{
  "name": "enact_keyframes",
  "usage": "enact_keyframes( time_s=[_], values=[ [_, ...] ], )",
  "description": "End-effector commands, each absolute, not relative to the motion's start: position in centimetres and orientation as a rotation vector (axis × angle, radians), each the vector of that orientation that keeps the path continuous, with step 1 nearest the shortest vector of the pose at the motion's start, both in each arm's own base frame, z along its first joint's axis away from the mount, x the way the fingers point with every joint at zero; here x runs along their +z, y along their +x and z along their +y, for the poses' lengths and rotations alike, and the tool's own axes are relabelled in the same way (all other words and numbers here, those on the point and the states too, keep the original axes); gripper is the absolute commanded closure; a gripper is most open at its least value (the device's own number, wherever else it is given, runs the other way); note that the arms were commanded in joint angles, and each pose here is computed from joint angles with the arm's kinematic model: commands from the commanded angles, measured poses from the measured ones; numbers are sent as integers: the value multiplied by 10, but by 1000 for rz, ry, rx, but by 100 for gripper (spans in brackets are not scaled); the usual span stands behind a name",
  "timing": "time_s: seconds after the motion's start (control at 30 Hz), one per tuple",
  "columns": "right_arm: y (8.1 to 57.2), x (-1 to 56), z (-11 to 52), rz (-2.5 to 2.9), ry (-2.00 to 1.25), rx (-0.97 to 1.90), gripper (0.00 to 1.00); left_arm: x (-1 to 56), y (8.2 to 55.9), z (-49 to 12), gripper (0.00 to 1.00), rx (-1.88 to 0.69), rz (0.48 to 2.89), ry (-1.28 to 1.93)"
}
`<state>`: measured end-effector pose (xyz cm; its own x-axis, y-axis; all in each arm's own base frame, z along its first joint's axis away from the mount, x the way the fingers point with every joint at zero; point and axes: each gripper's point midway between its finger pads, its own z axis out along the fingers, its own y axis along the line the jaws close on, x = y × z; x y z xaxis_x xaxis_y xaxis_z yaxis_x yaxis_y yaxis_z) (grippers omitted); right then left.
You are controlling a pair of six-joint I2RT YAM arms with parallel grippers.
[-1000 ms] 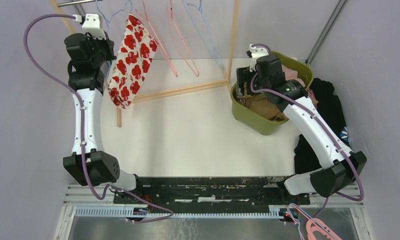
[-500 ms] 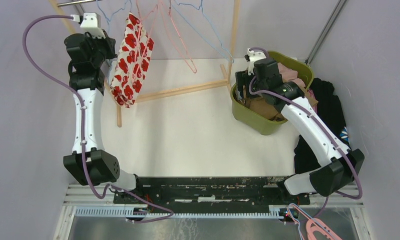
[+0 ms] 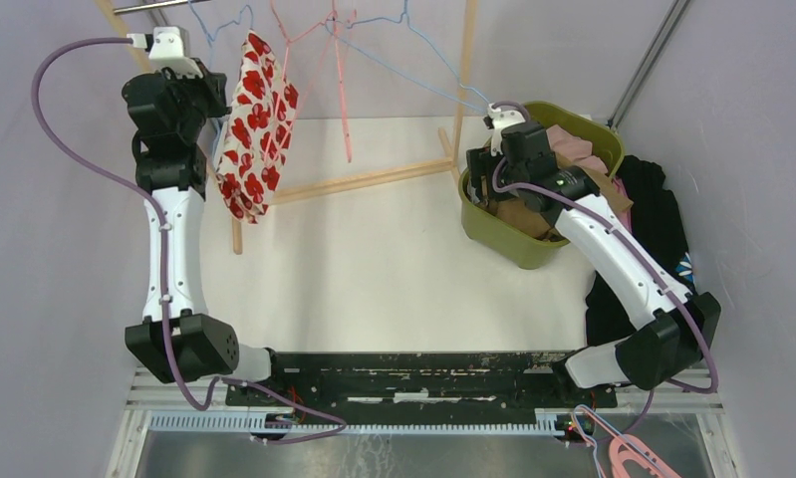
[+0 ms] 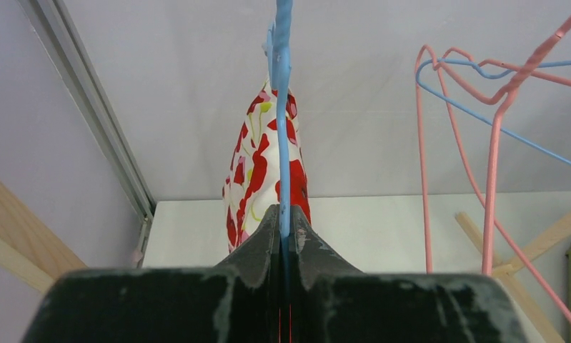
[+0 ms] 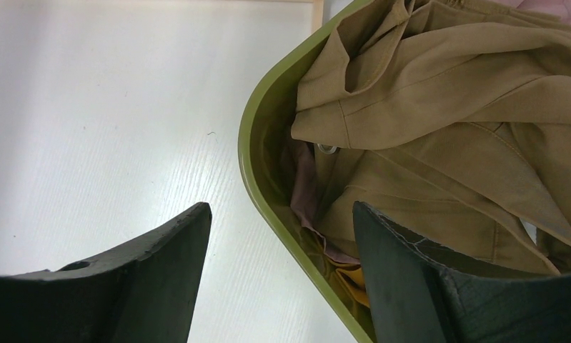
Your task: Remove the skirt from the hanger
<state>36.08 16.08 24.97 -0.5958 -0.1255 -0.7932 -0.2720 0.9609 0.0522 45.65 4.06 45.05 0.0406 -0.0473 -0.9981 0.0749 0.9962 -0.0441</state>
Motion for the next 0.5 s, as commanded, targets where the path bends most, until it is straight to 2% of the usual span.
enact_keyframes(
  time_s=[0.0, 0.13, 0.47],
  values=[
    [367, 249, 169, 2192, -274, 241, 22, 522, 419, 33, 97, -89, 1284, 39],
    [366, 239, 170, 2213, -283, 237, 22, 520, 420, 32, 97, -88, 1218, 48],
    [364, 229, 169, 2237, -291, 229, 22, 473, 480, 43, 97, -142, 1104, 17]
  ],
)
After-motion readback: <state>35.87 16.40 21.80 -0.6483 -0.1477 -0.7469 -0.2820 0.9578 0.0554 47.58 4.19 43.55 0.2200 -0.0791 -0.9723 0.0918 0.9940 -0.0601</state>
